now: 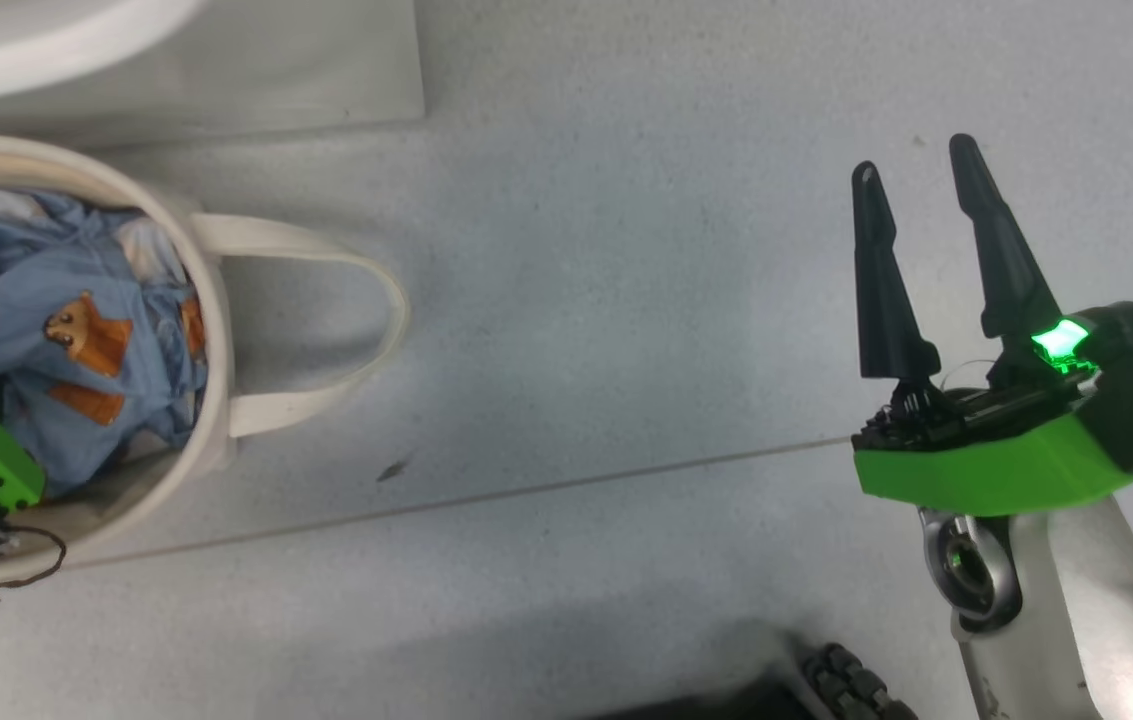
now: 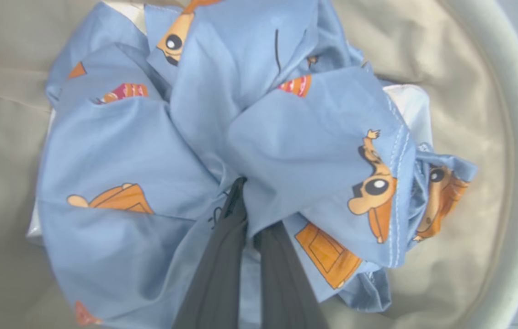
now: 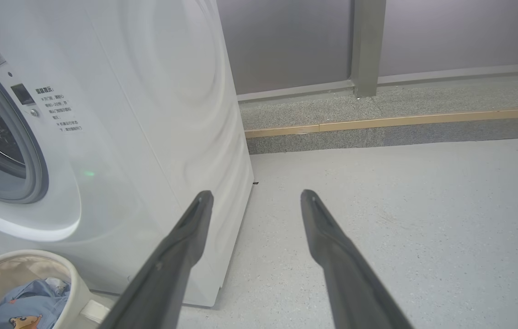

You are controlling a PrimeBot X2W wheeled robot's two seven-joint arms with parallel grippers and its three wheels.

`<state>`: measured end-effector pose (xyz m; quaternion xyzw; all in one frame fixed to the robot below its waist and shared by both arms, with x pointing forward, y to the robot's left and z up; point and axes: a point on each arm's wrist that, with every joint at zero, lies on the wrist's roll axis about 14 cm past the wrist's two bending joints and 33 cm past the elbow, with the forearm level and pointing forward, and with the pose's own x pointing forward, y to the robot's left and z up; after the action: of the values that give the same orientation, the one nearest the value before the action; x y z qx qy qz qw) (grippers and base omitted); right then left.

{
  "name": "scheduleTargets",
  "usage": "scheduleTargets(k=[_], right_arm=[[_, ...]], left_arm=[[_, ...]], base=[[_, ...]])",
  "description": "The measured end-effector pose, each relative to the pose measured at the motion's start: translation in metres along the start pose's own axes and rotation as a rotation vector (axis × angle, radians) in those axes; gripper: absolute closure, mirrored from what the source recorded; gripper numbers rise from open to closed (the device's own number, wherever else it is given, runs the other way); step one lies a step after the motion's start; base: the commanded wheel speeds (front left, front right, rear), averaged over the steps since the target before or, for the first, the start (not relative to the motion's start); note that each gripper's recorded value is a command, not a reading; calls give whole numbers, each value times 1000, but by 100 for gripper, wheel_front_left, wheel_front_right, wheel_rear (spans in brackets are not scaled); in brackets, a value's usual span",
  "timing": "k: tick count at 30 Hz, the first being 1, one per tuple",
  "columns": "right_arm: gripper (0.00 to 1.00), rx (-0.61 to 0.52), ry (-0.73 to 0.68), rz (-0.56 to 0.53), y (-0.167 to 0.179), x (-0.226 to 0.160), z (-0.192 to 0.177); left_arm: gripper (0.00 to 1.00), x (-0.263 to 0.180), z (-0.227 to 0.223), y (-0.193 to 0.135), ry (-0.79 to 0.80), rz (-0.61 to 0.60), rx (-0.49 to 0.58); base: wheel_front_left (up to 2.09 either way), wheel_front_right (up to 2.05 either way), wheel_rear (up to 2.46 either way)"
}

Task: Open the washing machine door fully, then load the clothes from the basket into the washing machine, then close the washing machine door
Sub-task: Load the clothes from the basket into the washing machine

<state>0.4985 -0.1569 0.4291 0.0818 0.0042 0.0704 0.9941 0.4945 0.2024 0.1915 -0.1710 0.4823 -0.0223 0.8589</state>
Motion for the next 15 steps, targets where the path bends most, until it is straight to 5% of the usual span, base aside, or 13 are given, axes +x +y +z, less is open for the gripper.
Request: scheduleTargets(k=[15], right_arm=[[0,21,-99,61,31,-17,62]], left_arm=[[100,-95,29,-25,-258,-68,92]], base=[[0,0,0]])
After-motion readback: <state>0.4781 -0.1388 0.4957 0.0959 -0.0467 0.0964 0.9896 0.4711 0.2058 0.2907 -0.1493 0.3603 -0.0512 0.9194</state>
